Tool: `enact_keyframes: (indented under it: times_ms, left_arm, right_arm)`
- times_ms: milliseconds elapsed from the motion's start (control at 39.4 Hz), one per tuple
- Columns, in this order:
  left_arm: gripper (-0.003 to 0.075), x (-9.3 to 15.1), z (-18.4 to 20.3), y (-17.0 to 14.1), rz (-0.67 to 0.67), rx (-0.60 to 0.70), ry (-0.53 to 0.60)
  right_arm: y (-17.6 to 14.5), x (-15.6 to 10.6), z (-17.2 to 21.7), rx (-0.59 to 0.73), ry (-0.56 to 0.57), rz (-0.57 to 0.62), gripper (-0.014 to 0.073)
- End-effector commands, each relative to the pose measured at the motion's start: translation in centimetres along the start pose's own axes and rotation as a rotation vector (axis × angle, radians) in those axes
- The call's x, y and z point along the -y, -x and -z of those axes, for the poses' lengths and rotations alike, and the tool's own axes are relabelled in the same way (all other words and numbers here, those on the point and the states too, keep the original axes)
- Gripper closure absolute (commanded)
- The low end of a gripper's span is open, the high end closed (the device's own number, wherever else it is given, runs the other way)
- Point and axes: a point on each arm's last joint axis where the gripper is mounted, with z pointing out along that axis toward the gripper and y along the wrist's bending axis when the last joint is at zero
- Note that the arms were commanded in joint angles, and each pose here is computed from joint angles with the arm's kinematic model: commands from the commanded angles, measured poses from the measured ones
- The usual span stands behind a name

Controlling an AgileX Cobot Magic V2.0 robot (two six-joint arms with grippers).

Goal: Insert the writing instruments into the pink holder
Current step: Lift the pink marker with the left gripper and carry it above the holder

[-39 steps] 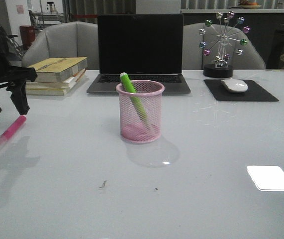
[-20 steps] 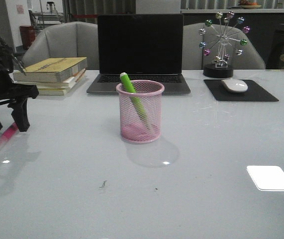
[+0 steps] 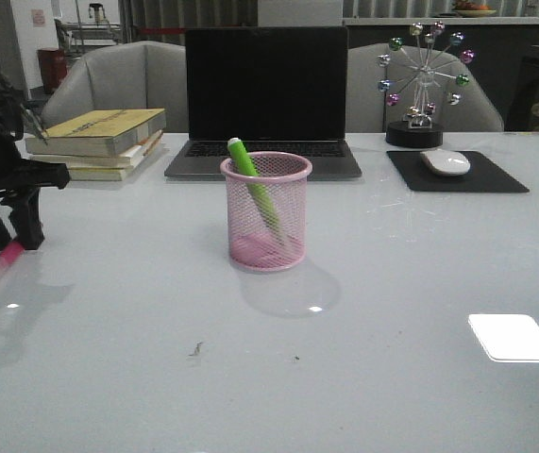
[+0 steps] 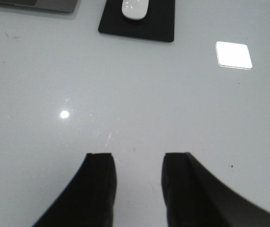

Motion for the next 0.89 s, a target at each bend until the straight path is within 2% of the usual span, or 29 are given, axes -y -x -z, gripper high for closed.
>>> enact_keyframes:
  times_ms: [0,178,381,457,634,863]
  left_arm:
    - [0.0517,0.5,1.2,-0.1,0.009,-0.02,-0.022]
    - [0.0533,0.5,1.2,-0.2,0.008,-0.031,-0.023]
    - [0.0625,0.6,1.3,0.0,0.005,-0.029,-0.028]
    - [0.0625,0.9,1.9,0.5,-0.025,-0.007,-0.048]
    - [0.0625,2.0,5.2,2.7,-0.042,0.092,-0.12]
    - [0.0626,5.7,11.5,6.2,-0.084,0.297,-0.309]
  right_arm:
    - [1.5,0.2,0.6,0.108,-0.014,0.006,0.0222]
    - [1.5,0.2,0.6,0.108,-0.014,0.006,0.0222]
    - [1.5,0.2,0.6,0.108,-0.014,0.006,0.0222]
    - [1.5,0.2,0.6,0.108,-0.014,0.006,0.0222]
    - [1.5,0.2,0.6,0.108,-0.014,0.006,0.0222]
    - [1.5,0.2,0.6,0.108,-0.014,0.006,0.0222]
